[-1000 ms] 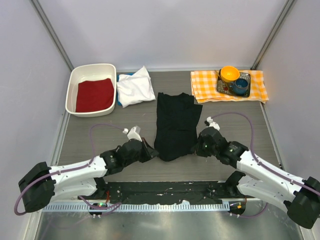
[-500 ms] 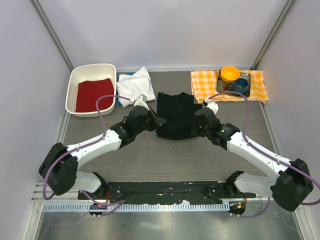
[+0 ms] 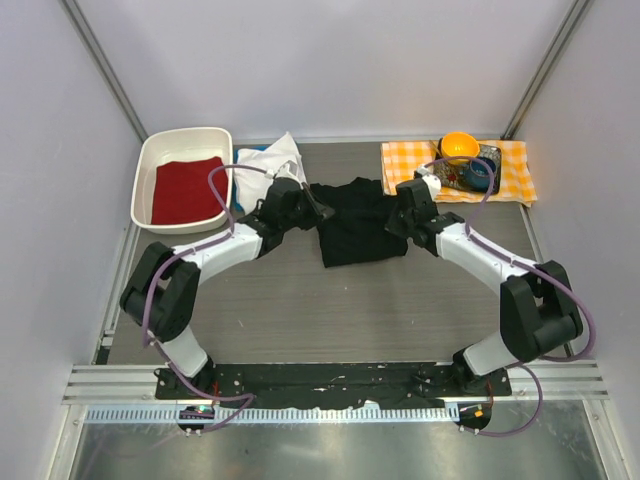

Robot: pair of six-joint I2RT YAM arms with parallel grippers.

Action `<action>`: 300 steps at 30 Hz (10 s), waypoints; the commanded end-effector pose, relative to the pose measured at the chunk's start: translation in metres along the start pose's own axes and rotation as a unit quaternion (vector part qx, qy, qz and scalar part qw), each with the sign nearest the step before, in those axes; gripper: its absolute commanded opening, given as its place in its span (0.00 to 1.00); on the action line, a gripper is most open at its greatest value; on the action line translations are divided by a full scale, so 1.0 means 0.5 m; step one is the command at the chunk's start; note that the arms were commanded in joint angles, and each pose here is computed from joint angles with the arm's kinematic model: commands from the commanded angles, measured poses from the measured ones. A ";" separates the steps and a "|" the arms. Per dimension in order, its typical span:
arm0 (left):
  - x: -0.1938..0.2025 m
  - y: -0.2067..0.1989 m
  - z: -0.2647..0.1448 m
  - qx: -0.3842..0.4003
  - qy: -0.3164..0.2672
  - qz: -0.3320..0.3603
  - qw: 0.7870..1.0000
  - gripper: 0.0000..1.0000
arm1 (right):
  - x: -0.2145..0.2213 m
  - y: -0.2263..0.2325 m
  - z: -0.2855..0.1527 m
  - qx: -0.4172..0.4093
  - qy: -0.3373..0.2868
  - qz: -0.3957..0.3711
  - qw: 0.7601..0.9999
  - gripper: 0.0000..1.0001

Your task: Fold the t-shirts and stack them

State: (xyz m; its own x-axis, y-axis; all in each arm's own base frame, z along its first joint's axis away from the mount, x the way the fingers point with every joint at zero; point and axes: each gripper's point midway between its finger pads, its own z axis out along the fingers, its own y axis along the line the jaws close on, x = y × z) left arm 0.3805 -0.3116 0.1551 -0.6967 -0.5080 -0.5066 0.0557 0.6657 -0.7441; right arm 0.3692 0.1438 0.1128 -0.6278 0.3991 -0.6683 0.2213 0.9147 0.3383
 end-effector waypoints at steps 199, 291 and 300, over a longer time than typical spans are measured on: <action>0.180 0.266 0.085 0.064 0.061 -0.299 0.950 1.00 | 0.123 0.138 -0.130 0.017 -0.205 -0.678 0.706 0.01; -0.456 0.081 0.116 0.084 0.073 0.007 0.994 0.00 | 0.267 0.086 -0.209 -0.022 -0.107 -0.411 0.905 1.00; -0.502 0.161 0.058 0.059 0.051 -0.010 0.997 0.00 | 0.276 0.101 -0.204 -0.030 -0.101 -0.416 0.903 1.00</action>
State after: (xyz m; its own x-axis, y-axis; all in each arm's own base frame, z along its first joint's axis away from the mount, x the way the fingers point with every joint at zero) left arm 0.5893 -0.1610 0.1688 -0.7980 -0.4542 -0.3961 0.0454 0.6101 -0.7911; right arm 0.2140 0.2230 0.0961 -0.4205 -0.4743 -0.7734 -0.3181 0.8754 -0.3639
